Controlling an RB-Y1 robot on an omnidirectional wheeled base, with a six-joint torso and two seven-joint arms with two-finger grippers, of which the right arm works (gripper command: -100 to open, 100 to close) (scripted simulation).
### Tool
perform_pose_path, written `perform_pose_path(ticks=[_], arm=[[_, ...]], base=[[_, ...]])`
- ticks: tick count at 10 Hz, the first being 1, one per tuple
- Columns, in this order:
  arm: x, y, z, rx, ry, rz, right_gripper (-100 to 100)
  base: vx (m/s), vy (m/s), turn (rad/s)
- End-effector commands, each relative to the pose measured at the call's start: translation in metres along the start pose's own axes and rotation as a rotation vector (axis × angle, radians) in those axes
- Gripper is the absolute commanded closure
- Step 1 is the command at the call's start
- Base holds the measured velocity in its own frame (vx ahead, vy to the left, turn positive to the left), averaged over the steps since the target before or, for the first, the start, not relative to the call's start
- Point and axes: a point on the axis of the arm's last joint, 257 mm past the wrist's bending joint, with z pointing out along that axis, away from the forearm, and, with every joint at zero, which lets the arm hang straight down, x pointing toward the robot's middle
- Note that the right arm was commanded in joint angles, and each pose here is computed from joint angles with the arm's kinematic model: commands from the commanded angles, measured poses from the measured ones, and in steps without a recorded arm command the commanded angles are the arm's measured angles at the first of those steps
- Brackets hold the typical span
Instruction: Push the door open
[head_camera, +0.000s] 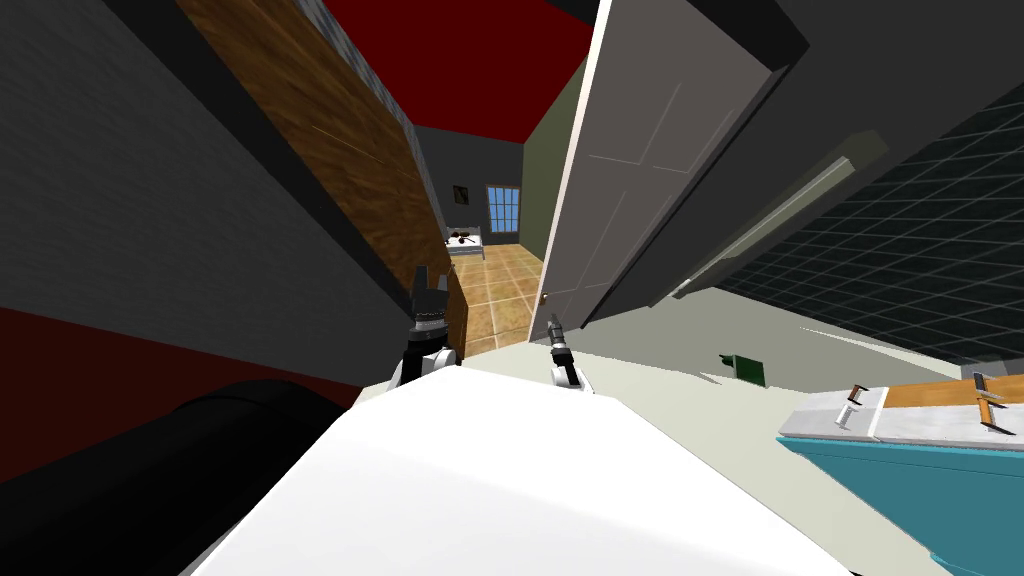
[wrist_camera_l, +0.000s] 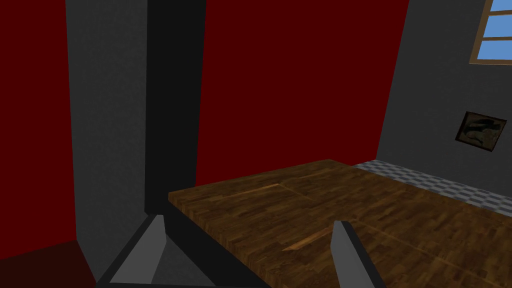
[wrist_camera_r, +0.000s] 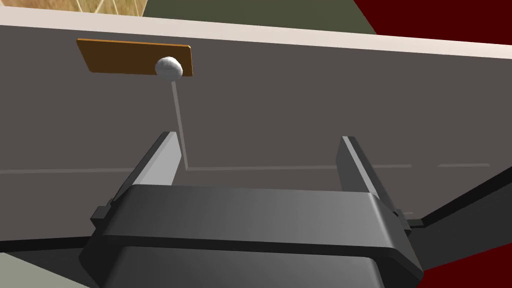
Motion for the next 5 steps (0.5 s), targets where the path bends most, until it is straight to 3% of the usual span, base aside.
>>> perform_pose_path(ticks=[1, 5], arm=[[0.007, -0.01, -0.0006, 0.015, 0.011, 0.01, -100], [0.02, -0.027, 0.0001, 0.044, 0.033, 0.028, -100]], base=[[0.062, -0.081, 0.059], [0.069, -0.114, 0.066]])
